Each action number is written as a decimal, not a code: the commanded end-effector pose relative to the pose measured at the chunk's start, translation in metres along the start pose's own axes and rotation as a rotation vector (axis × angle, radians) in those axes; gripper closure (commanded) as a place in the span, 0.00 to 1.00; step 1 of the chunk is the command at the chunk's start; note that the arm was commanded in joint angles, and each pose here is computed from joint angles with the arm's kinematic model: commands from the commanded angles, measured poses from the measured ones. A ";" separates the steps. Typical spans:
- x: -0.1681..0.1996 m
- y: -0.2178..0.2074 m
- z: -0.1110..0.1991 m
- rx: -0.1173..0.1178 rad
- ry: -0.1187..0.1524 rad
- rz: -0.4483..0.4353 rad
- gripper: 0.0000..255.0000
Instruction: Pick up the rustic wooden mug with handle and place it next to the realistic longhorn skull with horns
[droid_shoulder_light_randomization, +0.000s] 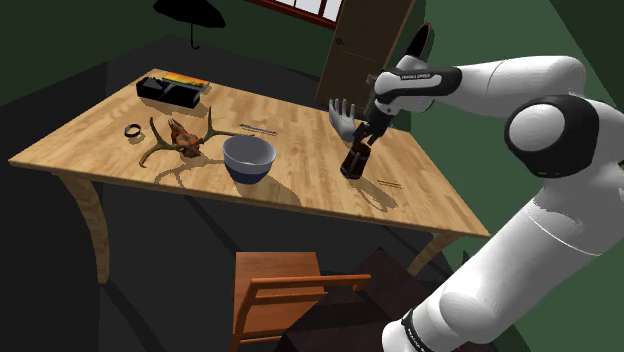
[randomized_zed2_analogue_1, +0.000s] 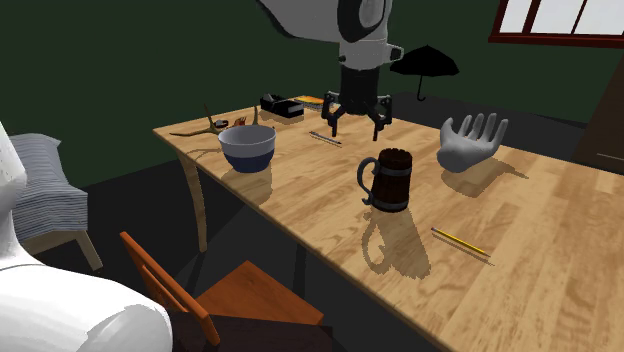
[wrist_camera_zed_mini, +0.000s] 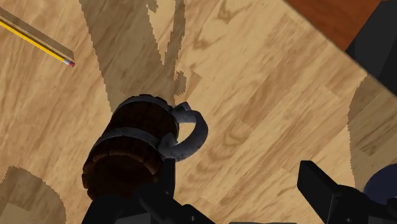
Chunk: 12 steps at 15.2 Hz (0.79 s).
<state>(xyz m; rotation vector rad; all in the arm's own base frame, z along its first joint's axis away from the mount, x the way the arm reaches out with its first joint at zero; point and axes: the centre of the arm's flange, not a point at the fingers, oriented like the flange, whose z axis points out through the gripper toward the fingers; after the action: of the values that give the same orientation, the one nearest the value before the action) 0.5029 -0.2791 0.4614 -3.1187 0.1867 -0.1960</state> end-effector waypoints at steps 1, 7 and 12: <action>0.014 0.018 0.013 0.007 -0.001 0.011 0.00; 0.049 0.075 0.057 0.029 -0.006 0.044 0.00; 0.049 0.074 0.083 0.029 -0.006 0.044 0.00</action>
<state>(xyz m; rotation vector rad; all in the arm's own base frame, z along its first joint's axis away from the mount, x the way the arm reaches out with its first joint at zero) 0.5517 -0.3572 0.3898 -3.0827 0.2498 -0.1858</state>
